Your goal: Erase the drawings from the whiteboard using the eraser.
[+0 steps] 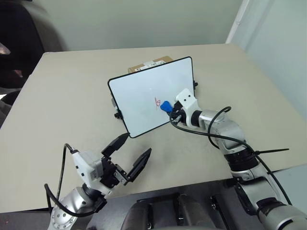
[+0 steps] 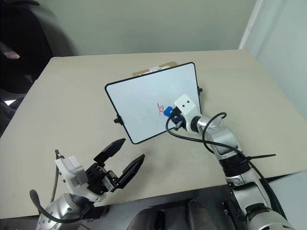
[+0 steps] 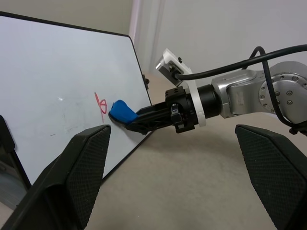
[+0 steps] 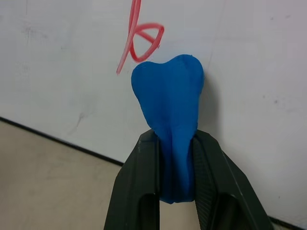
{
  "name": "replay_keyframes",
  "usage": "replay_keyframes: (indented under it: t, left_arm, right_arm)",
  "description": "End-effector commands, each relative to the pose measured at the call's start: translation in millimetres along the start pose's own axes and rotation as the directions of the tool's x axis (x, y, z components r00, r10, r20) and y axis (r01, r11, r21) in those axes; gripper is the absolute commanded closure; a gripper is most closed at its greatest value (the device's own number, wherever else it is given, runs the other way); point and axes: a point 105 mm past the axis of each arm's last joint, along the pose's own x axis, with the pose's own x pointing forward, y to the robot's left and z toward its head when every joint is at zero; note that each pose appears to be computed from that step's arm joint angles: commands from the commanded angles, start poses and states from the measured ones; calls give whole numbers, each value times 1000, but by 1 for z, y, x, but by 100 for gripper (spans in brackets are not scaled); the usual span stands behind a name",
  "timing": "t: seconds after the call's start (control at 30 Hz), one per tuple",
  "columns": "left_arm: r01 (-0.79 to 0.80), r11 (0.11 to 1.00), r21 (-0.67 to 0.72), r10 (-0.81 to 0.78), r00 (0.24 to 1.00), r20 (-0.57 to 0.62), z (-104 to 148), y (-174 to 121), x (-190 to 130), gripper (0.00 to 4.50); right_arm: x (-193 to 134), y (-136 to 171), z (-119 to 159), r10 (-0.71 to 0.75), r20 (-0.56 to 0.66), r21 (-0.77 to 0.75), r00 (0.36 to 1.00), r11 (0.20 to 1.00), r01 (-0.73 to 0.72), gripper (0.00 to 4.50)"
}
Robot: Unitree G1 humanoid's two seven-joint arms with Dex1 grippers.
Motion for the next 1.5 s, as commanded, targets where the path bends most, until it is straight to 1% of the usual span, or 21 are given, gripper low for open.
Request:
replay_keyframes:
  t: [0.03, 0.2, 0.4, 0.47, 0.57, 0.63, 0.7, 0.9, 1.03, 1.2, 1.5]
  left_arm:
    - [20, 999, 29, -21, 999, 48, 14, -6, 1, 0]
    - [25, 999, 28, -26, 999, 47, 13, -6, 2, 0]
    - [35, 999, 26, -37, 998, 45, 11, -5, 4, 0]
    - [38, 999, 26, -39, 998, 44, 11, -5, 4, 0]
    - [39, 999, 26, -40, 998, 44, 11, -5, 5, 0]
    - [37, 999, 27, -39, 998, 44, 11, -5, 5, 0]
    - [34, 999, 28, -35, 998, 44, 11, -5, 4, 0]
    - [23, 999, 31, -25, 999, 46, 11, -5, 3, 0]
    - [19, 999, 32, -20, 999, 47, 12, -5, 2, 0]
    - [18, 999, 36, -20, 999, 47, 12, -4, 2, 0]
    - [18, 999, 43, -20, 999, 48, 14, -2, 3, 0]
  right_arm:
    - [0, 0, -1, 1, -17, -19, 1000, 1000, -2, 396]
    - [-1, 5, 20, 22, 32, -59, 999, 998, -20, 396]
    - [-2, 14, 73, 52, 179, -109, 982, 994, -32, 396]
    - [2, 12, 80, 42, 190, -113, 981, 993, -21, 396]
    - [6, 12, 84, 39, 197, -125, 980, 992, -14, 396]
    - [9, 13, 83, 43, 193, -128, 980, 992, -18, 396]
    - [12, 15, 75, 48, 166, -126, 985, 992, -27, 396]
    - [14, 13, 32, 38, 27, -91, 999, 995, -35, 396]
    - [11, 14, 15, 37, -29, -70, 999, 997, -39, 396]
    - [11, 13, 9, 31, -50, -62, 998, 998, -34, 396]
    - [13, 13, 12, 38, -65, -91, 997, 995, -44, 396]
